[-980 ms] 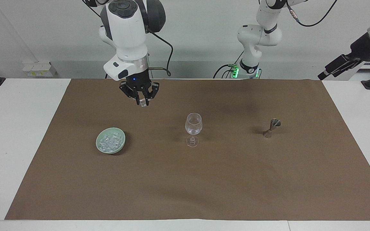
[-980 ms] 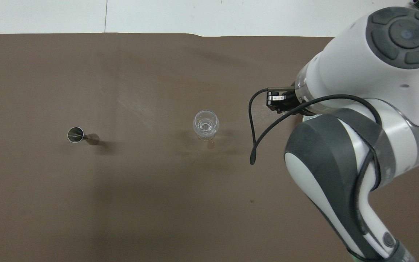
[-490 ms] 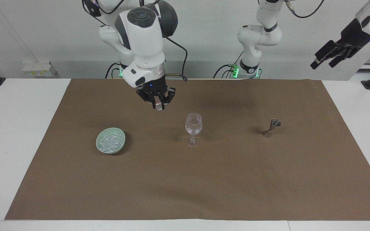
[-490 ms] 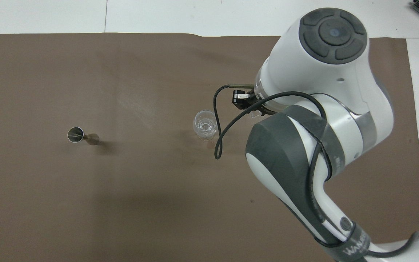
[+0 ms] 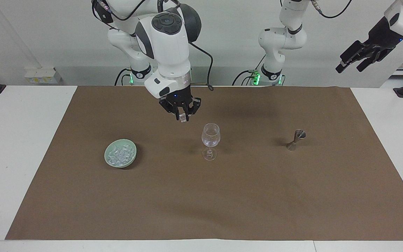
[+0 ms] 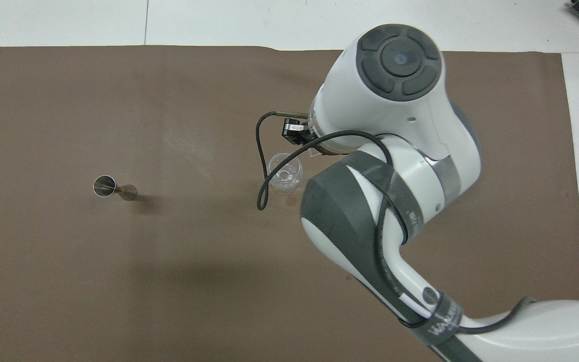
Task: Pour wine and add ice with both arms
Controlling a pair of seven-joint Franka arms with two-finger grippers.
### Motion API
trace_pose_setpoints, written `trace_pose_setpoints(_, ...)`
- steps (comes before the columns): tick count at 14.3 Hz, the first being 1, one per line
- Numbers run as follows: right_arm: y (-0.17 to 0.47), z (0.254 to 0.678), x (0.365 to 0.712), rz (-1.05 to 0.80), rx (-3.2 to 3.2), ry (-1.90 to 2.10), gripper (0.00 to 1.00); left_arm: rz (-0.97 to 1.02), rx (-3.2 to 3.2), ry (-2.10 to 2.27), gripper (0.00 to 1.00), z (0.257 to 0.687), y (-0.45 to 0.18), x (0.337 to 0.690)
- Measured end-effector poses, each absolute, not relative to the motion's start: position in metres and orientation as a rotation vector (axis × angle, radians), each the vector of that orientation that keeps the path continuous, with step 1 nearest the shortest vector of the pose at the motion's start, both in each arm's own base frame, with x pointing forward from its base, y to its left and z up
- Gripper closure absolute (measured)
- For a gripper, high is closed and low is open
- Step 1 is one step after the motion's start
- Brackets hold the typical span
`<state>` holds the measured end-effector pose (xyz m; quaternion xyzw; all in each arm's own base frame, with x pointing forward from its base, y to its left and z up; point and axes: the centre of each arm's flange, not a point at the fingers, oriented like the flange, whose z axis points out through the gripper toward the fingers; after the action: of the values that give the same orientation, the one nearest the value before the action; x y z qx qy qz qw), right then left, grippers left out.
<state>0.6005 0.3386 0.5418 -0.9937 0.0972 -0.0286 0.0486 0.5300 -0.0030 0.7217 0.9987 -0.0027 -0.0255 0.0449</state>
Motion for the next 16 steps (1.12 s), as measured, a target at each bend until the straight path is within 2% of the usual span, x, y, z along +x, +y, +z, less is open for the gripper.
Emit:
trace_pose_setpoints(4, 0.362, 0.528, 0.596, -0.097, -3.025, 0.299, 0.68, -0.031, 3.081, -0.068, 0.0, 0.711, -0.023, 0.531)
trace_pose_setpoints(11, 0.377, 0.506, 0.596, -0.1, -3.055, 0.273, 0.68, 0.022, 3.079, -0.052, 0.0, 0.67, -0.02, 0.55)
trace_pose_setpoints(16, 0.382, 0.496, 0.594, -0.092, -3.071, 0.253, 0.68, 0.034, 3.083, -0.056, 0.0, 0.67, -0.019, 0.55)
